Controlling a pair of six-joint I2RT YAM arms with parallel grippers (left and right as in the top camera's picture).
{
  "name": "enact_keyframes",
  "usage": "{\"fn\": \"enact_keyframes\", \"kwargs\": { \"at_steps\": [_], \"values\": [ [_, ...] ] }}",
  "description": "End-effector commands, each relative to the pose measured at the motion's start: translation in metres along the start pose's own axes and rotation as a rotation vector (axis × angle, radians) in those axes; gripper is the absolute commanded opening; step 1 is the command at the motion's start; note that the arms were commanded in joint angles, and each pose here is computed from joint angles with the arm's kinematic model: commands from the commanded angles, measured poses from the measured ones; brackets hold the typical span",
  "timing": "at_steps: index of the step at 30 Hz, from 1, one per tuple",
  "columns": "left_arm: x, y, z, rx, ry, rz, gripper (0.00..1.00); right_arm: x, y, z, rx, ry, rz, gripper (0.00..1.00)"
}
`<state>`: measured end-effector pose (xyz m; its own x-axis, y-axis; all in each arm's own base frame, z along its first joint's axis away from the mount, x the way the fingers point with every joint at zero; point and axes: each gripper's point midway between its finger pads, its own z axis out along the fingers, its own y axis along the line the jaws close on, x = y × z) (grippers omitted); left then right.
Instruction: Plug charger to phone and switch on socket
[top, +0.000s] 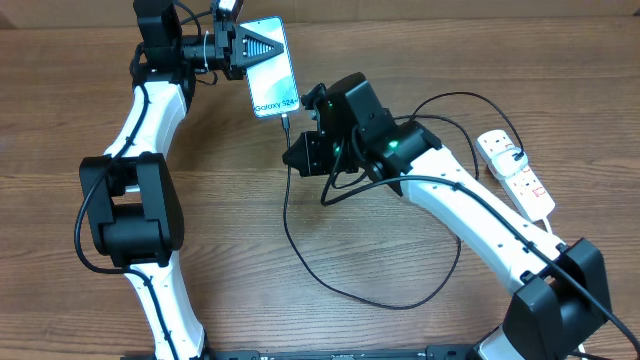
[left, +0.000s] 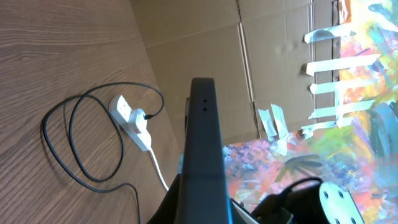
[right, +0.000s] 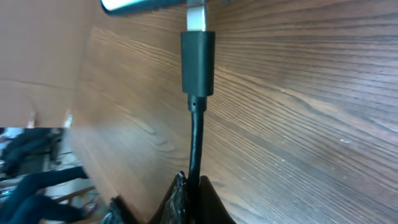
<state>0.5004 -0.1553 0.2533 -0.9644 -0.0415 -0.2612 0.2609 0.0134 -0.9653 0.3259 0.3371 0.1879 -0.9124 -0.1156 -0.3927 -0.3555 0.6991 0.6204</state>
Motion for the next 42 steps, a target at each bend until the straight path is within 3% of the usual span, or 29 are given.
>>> {"fn": "enact_keyframes", "kwargs": {
  "at_steps": [1, 42],
  "values": [
    [0.002, -0.011, 0.0, 0.009, 0.017, 0.007, 0.04, 0.001, -0.002, 0.004, 0.092, -0.03, -0.045, 0.04],
    [0.002, -0.012, 0.0, 0.009, 0.019, 0.008, 0.04, -0.015, 0.022, -0.006, 0.048, -0.084, -0.109, 0.04]
  ]
}}
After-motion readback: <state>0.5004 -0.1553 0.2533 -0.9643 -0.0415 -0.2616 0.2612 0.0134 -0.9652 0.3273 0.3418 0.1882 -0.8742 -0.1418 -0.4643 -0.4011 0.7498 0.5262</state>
